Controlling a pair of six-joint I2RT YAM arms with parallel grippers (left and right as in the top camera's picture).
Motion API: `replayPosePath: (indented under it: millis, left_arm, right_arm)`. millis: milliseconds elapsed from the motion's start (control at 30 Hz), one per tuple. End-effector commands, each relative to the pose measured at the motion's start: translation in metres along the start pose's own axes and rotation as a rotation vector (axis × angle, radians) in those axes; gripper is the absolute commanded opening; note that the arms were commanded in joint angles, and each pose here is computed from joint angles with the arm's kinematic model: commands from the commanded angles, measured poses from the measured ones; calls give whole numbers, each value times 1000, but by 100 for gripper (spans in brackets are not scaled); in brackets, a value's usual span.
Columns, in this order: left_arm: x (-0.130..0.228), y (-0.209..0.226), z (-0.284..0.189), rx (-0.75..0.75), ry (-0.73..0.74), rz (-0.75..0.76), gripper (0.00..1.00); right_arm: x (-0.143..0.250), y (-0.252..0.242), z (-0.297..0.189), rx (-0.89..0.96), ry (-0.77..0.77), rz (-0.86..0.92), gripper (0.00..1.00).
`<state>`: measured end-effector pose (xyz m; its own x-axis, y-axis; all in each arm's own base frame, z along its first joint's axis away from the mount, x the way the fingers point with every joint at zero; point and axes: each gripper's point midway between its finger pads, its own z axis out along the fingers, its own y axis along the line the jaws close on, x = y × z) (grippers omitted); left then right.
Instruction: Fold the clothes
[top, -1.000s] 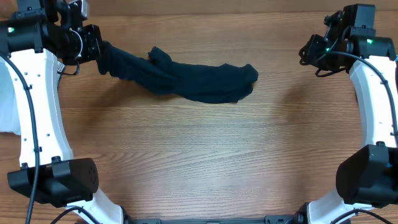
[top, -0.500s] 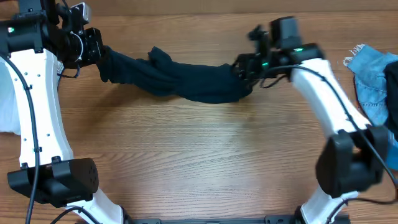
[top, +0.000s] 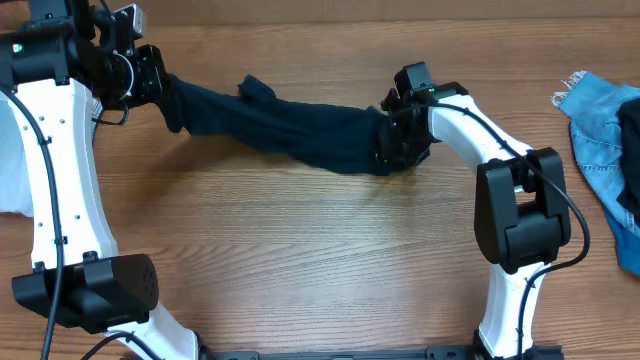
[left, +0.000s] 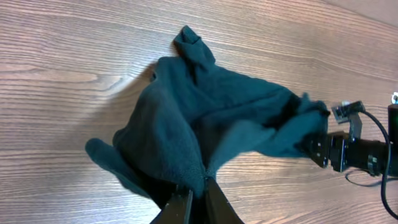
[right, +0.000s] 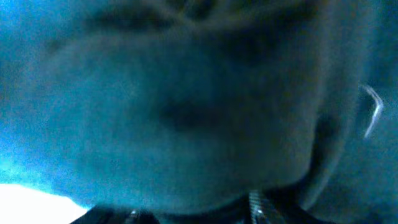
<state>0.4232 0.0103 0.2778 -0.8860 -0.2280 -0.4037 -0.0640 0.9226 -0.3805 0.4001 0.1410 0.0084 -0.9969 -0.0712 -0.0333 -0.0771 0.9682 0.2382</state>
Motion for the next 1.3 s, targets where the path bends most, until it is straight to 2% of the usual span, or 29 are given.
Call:
replayPosePath:
  millis: [0, 133, 267, 400, 500, 633, 833, 967, 1133, 1167, 1233, 1267]
  left_arm:
    - [0, -2, 2, 7, 2, 28, 8]
    - [1, 5, 2, -32, 5, 26, 10]
    - [1, 6, 2, -43, 7, 25, 10]
    - [1, 6, 2, -43, 7, 25, 10]
    - [1, 6, 2, -42, 7, 24, 10]
    - [1, 6, 2, -42, 7, 24, 10]
    - [1, 5, 2, -38, 7, 26, 11]
    - [1, 5, 2, -38, 6, 27, 11]
    - [1, 5, 2, -38, 6, 27, 11]
    - [1, 5, 2, -38, 6, 27, 11]
    - [1, 5, 2, -38, 7, 26, 11]
    - [1, 5, 2, -38, 7, 26, 12]
  right_arm:
    - [19, -39, -1, 177, 60, 83, 53]
    - [15, -47, -6, 223, 39, 81, 50]
    - [-1, -37, -36, 200, -70, 63, 50]
    - [-15, -18, -87, 149, -222, 41, 61]
    - [-20, -11, -104, 117, -276, 67, 74]
    - [-40, -7, -102, 79, -347, 145, 78]
    - [-75, 0, -80, 21, -424, 118, 78]
    - [-83, -2, -49, 16, -400, 81, 78]
    - [-80, -5, -42, 29, -378, 54, 73]
    - [-78, -8, -42, 39, -370, 59, 69]
    - [-68, -14, -39, 50, -326, 75, 52]
    - [-63, -20, -39, 65, -306, 87, 40]
